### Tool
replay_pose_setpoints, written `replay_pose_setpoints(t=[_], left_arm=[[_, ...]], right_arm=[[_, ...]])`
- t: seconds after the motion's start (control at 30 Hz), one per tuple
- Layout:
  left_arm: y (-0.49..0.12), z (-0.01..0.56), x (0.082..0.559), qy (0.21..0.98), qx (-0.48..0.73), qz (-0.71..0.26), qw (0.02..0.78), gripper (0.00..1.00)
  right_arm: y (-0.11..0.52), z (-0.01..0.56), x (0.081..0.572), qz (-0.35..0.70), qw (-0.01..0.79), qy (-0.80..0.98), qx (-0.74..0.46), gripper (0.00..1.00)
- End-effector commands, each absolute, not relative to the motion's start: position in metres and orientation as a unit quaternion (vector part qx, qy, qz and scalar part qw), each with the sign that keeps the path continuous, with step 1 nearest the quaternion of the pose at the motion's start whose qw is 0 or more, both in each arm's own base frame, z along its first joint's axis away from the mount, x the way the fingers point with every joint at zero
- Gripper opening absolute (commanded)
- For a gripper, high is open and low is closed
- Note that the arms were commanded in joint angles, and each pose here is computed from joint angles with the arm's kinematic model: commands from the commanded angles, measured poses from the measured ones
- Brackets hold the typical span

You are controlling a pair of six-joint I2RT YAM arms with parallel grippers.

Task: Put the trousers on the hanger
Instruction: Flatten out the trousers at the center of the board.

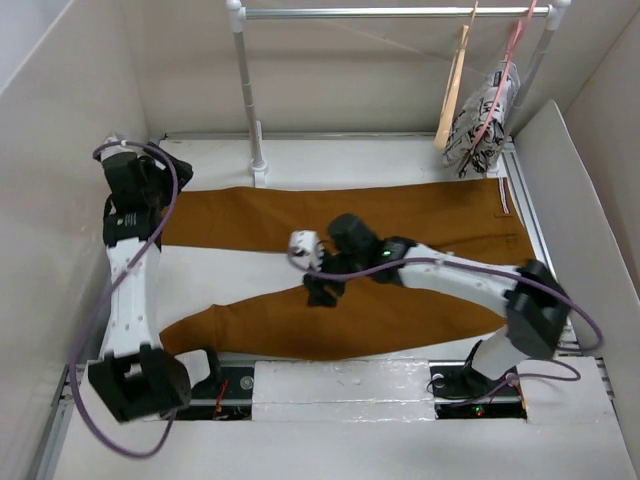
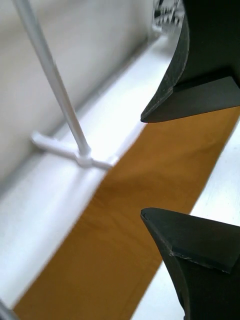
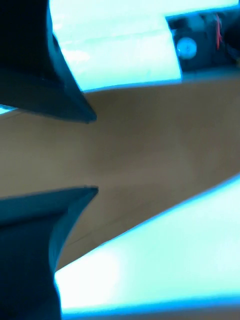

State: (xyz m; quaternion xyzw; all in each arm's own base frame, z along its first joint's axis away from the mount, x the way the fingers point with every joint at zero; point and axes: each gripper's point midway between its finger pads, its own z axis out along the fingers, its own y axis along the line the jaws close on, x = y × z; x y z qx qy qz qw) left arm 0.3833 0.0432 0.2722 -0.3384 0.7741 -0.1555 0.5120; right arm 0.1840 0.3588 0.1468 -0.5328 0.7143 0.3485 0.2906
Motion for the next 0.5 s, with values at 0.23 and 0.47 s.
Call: replay_pose_setpoints(t=[0.23, 0.47], left_arm=[[0.02, 0.361, 0.329, 0.732, -0.29, -0.196, 0.585, 0.64], [0.014, 0.324, 0.325, 0.755, -0.289, -0.202, 0.554, 0.63]], right_arm=[[0.516, 0.087, 0.164, 0.348, 0.226, 0.614, -0.671, 0.71], [0.513, 0.038, 0.205, 0.306, 0.213, 0.673, -0.639, 0.72]])
